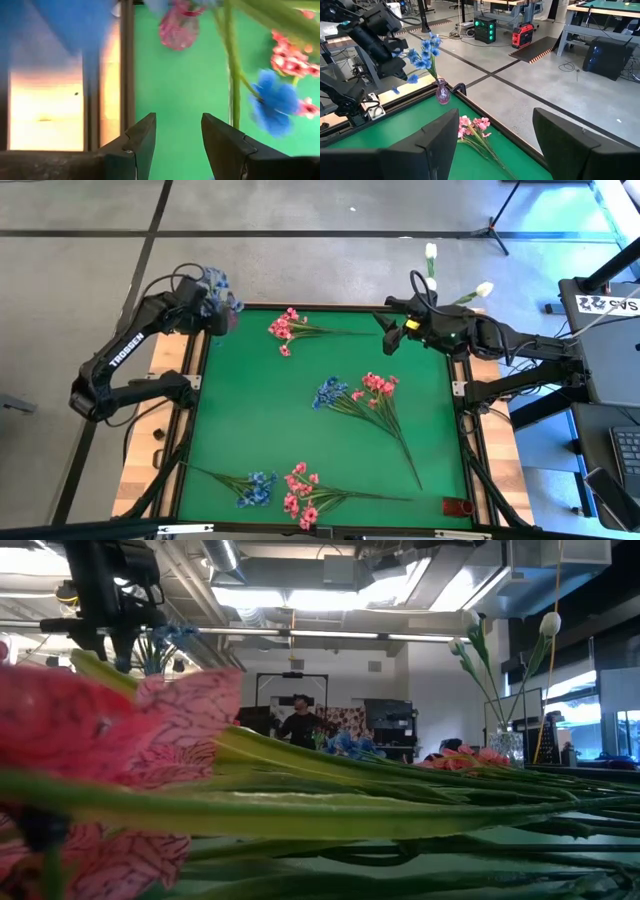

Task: Sort flowers into vase by color
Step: Put the top left blue flowers into the violet vase, then put the bottom blue flowers into the violet vase

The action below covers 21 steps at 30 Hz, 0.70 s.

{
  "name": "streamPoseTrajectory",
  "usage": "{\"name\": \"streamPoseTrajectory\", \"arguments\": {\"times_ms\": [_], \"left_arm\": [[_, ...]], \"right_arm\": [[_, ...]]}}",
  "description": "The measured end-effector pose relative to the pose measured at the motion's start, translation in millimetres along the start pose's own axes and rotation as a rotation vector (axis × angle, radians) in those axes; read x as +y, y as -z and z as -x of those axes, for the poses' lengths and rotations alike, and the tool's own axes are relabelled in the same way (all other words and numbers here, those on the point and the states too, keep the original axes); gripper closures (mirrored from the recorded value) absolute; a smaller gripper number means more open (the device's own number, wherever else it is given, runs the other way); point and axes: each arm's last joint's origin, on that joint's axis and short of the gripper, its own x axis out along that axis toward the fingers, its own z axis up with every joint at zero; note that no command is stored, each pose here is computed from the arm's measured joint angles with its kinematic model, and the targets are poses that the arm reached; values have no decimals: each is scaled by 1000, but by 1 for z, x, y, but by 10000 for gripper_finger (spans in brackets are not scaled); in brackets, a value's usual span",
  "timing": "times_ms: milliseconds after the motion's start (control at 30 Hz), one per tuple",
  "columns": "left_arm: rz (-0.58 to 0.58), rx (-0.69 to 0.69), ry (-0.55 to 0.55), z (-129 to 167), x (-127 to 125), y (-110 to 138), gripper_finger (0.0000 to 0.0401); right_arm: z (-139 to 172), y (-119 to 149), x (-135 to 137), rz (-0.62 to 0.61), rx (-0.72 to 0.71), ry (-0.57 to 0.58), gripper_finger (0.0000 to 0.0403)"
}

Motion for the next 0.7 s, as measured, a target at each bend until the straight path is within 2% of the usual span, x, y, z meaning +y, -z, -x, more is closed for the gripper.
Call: {"name": "streamPoseTrajectory", "arguments": {"times_ms": [267, 533, 700], "left_arm": [[-63, -41, 59, 15, -5, 17, 248], [-76, -103, 135, 31, -1, 30, 248], [-103, -74, 298, 43, 1, 43, 248]], "right_arm": [[0, 3, -1, -4, 23, 6, 150], [0, 3, -1, -4, 24, 7, 150], [0, 3, -1, -5, 24, 6, 150]]}}
